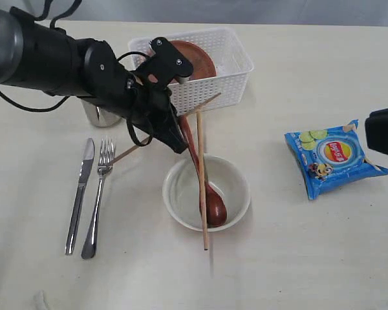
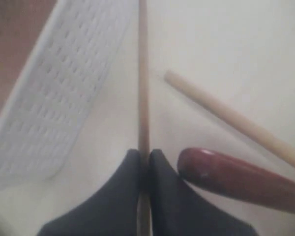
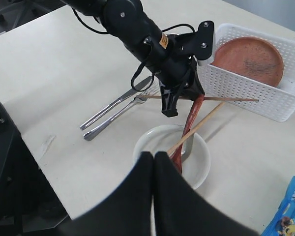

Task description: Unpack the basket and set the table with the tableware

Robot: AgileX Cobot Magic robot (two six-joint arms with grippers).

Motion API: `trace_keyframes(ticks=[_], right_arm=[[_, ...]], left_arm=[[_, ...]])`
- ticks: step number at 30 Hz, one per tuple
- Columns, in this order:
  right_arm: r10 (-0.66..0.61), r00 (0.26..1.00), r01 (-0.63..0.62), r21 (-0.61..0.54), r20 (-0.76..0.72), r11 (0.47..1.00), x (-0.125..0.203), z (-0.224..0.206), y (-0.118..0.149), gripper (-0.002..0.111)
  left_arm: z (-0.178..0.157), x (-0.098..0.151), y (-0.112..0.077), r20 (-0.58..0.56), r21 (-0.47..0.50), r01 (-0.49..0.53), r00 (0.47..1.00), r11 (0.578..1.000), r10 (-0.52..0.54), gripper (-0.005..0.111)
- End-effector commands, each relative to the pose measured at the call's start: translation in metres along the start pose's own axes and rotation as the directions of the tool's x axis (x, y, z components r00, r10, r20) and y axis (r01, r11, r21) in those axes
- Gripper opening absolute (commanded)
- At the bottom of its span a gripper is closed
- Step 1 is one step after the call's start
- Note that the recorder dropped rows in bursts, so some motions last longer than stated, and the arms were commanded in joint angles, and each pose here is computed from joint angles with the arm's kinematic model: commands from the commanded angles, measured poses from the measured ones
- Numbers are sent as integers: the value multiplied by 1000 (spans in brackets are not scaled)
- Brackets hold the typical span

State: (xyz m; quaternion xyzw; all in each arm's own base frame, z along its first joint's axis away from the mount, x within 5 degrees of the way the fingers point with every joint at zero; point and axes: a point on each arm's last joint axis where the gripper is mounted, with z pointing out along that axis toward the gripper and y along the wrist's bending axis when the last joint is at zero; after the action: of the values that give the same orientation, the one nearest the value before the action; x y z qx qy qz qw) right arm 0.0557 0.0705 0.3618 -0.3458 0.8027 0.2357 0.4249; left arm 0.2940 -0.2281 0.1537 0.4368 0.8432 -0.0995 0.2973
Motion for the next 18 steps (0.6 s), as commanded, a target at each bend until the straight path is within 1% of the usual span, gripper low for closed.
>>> trace_keyframes(ticks=[1,10,14,16,17,18], right_arm=[[12,1000,-12,5,-1,1000,1,-1,0,0],[19,1000,-19,-4,-3,1000,1,-1,0,0],[19,1000,-19,-4,-3,1000,1,-1,0,0],[27,1000,-27,-4,-2,1000,1,-1,0,0],[27,1000,-27,-4,-2,1000,1,-1,0,0],[28,1000,-28,-4,-2,1000,1,-1,0,0]], left_arm=[[-12,-9,1,39,-12,-6,999,1000,7,0],[-21,-14,2,66,-28,-27,997,999,28,0],[-41,-25,4,139,-63,-28,990,998,36,0],[-55,-30,4,168,-57,12,986,998,-3,0],[-63,-32,2,171,-29,83,982,996,-77,0],[-68,-32,1,165,-10,127,978,992,-124,0]])
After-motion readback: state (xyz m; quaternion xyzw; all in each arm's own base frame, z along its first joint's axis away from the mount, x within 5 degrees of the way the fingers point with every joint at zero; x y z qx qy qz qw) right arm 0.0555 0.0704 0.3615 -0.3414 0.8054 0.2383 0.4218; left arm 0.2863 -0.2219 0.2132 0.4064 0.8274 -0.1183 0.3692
